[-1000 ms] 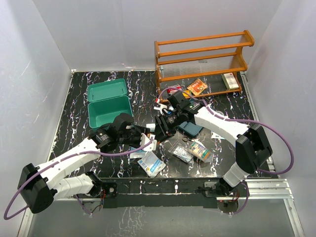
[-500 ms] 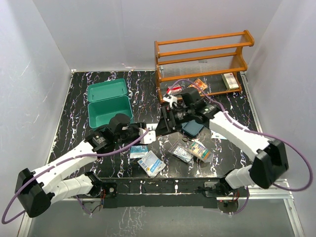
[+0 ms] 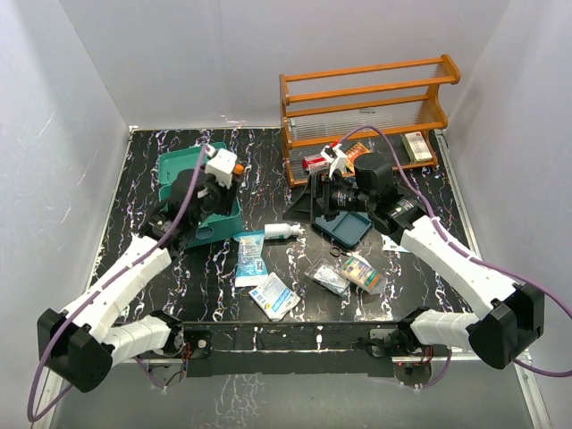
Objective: Organize the medicine kit
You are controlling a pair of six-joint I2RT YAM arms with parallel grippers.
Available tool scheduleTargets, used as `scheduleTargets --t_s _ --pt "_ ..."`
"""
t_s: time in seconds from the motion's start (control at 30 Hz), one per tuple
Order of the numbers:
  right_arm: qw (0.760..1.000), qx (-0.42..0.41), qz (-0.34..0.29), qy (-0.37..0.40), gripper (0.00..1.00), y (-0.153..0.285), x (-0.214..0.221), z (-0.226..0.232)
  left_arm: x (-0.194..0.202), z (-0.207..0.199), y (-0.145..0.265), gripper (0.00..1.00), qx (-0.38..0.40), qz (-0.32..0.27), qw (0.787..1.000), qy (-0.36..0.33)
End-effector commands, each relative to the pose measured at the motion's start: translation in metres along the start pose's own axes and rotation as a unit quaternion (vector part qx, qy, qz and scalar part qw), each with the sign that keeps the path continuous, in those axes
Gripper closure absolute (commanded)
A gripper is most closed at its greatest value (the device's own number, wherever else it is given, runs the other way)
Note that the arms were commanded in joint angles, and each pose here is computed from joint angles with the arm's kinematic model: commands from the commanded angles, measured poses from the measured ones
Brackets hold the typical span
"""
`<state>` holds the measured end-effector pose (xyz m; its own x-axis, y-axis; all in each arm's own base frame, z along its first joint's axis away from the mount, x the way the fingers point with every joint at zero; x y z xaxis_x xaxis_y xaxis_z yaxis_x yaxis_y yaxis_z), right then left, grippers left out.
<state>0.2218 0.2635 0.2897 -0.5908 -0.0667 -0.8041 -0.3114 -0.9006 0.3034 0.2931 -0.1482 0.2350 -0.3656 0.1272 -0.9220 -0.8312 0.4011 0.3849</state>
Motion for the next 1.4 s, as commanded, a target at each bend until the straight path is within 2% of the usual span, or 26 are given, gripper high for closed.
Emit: scheduleTargets --t_s 0.0,0.1,0.23,0.3,0.47,0.67,0.8,0.97,1.37 --pt "0.999 0.019 -0.032 0.011 0.21 -0.003 -0.014 -0.007 -0.037 0.023 0.002 0.63 -0.086 -0.021 0.981 0.171" --pt "0.999 0.027 -0.027 0.011 0.22 -0.005 -0.012 -0.011 -0.029 0.024 -0.003 0.63 -0.067 0.016 0.964 0.255" --pt "0.999 0.038 -0.024 0.012 0.22 -0.004 -0.010 -0.015 -0.004 0.041 -0.007 0.65 -0.116 0.107 0.918 0.365" --pt "0.999 0.042 -0.024 0.012 0.22 -0.004 -0.009 -0.016 0.007 0.041 -0.009 0.65 -0.119 0.129 0.897 0.406" --pt "0.999 0.042 -0.021 0.010 0.22 -0.005 -0.007 -0.017 0.033 0.040 -0.014 0.64 -0.124 0.187 0.854 0.470" --pt "0.999 0.043 -0.021 0.008 0.22 -0.005 -0.005 -0.018 0.058 0.035 -0.035 0.65 -0.119 0.237 0.820 0.507" --pt "0.999 0.045 -0.021 0.007 0.22 -0.005 -0.003 -0.019 0.074 0.039 -0.046 0.66 -0.137 0.252 0.811 0.510" --pt "0.999 0.044 -0.018 0.004 0.22 -0.007 -0.001 -0.021 0.084 0.049 -0.060 0.66 -0.163 0.250 0.811 0.503" --pt "0.999 0.041 -0.012 0.001 0.22 -0.011 0.004 -0.024 0.103 0.045 -0.078 0.65 -0.159 0.269 0.813 0.492"
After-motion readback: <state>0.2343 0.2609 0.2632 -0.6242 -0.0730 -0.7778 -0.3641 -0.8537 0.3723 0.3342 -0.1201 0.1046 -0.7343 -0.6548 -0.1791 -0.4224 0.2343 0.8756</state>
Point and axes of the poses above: each gripper's point midway between its finger pads, its own y axis back along the fingers, its own z axis along the line the jaws close on, x = y × z, the point moved 3 cm from there along y, back along the fingers, and after that the axes turned 15 degrees about y, right-handed, at the moved point
